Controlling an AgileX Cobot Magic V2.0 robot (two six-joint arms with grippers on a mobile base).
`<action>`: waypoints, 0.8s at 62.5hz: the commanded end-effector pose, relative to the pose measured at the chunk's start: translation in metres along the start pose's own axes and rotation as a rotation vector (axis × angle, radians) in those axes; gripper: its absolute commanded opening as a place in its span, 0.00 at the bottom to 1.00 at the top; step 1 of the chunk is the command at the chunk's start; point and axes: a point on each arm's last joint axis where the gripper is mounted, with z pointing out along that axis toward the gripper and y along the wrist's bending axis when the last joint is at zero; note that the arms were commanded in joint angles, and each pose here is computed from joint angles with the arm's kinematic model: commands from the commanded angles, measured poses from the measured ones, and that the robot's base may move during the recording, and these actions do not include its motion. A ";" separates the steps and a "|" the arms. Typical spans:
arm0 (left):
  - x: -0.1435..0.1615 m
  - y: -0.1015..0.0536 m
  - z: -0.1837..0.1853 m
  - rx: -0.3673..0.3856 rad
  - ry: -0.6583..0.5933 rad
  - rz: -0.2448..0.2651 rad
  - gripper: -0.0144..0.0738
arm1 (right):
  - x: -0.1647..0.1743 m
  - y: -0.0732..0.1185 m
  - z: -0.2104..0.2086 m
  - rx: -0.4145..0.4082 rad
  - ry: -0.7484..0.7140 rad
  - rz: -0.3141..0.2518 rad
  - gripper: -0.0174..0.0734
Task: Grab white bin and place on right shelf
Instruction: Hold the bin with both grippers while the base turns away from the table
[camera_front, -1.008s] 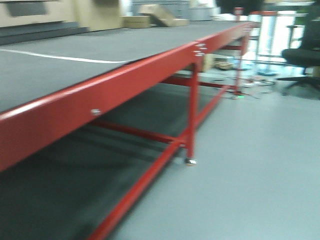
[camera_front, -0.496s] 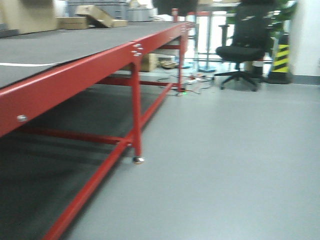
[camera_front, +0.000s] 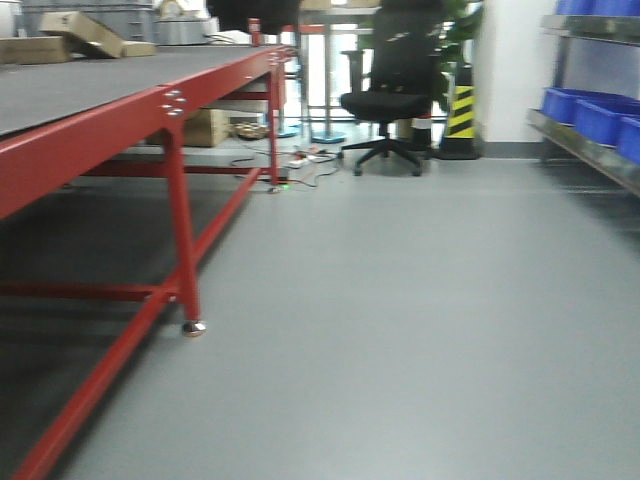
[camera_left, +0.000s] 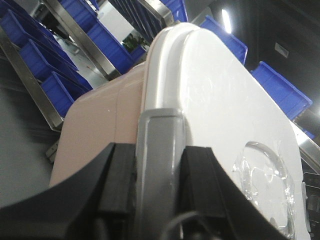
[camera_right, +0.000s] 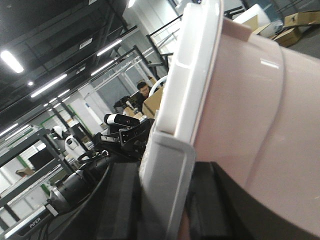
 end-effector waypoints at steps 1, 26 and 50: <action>-0.003 -0.052 -0.001 0.230 0.021 0.058 0.05 | -0.006 0.032 -0.001 -0.185 -0.027 -0.028 0.39; -0.003 -0.052 -0.001 0.230 0.021 0.058 0.05 | -0.006 0.032 -0.001 -0.185 -0.027 -0.028 0.39; -0.003 -0.052 -0.001 0.230 0.021 0.058 0.05 | -0.006 0.033 -0.002 -0.186 -0.027 -0.030 0.39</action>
